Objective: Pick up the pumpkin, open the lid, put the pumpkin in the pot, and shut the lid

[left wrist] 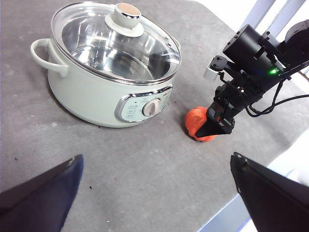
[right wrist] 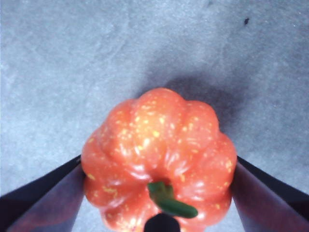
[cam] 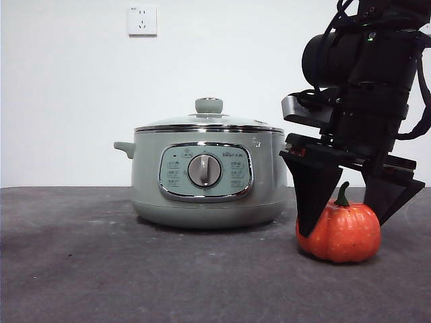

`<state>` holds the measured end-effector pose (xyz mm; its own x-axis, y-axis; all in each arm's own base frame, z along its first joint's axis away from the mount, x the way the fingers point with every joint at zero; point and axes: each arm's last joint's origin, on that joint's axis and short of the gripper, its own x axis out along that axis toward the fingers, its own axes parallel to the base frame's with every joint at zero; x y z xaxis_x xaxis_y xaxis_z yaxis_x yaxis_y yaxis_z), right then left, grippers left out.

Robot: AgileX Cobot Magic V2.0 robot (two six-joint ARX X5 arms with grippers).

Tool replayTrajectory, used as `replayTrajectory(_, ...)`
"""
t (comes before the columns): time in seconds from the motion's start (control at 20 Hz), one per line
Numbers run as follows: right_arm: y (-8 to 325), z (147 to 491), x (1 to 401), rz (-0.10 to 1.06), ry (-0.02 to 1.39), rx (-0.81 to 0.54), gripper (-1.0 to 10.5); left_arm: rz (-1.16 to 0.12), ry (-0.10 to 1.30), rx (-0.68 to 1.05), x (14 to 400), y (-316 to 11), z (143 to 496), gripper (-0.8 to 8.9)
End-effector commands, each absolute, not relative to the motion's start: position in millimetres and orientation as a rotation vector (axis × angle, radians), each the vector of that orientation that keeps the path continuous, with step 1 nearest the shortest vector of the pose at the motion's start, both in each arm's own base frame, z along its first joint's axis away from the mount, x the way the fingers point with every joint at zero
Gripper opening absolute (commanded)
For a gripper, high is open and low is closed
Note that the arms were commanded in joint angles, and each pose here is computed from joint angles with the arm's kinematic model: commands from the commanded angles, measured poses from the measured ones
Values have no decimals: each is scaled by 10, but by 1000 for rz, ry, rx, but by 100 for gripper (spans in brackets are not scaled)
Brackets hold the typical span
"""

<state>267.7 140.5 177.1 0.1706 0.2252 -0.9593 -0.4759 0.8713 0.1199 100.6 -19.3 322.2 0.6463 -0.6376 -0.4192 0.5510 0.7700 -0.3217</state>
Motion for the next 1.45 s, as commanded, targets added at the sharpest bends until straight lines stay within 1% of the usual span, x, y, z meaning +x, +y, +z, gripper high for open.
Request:
replayTrajectory(0.05,1403,1828,2659,512,1291,-229,-16,-682,536,-167,1017,-196,3221,718)
replayTrajectory(0.25,1323,2236,2502,529,1164,-207,-16,-698,518,-171,1149,-226,3270,718)
replayTrajectory(0.4,1219,2570,2300,540,1066,-190,-16,-670,492,-138,1305,-257,3395,719)
replayTrajectory(0.6,1080,2929,2026,557,932,-161,-16,-704,497,-108,1660,-400,3573,719)
replayTrajectory(0.7,1014,3054,1896,560,884,-146,-16,-705,492,-81,1899,-524,3624,719)
replayTrajectory(0.75,984,3112,1837,562,857,-139,-16,-727,490,-71,2029,-608,3635,719)
replayTrajectory(0.8,957,3164,1785,564,829,-134,-16,-739,491,-62,2159,-695,3638,719)
replayTrajectory(0.9,915,3236,1702,566,792,-120,-16,-721,502,-32,2425,-867,3618,719)
replayTrajectory(1.15,844,3339,1564,557,746,-76,-16,-725,519,33,3016,-1293,3508,719)
replayTrajectory(1.3,830,3355,1535,558,739,-73,-16,-731,508,46,3275,-1496,3404,719)
replayTrajectory(1.45,823,3362,1522,558,735,-73,-16,-730,489,59,3471,-1684,3218,719)
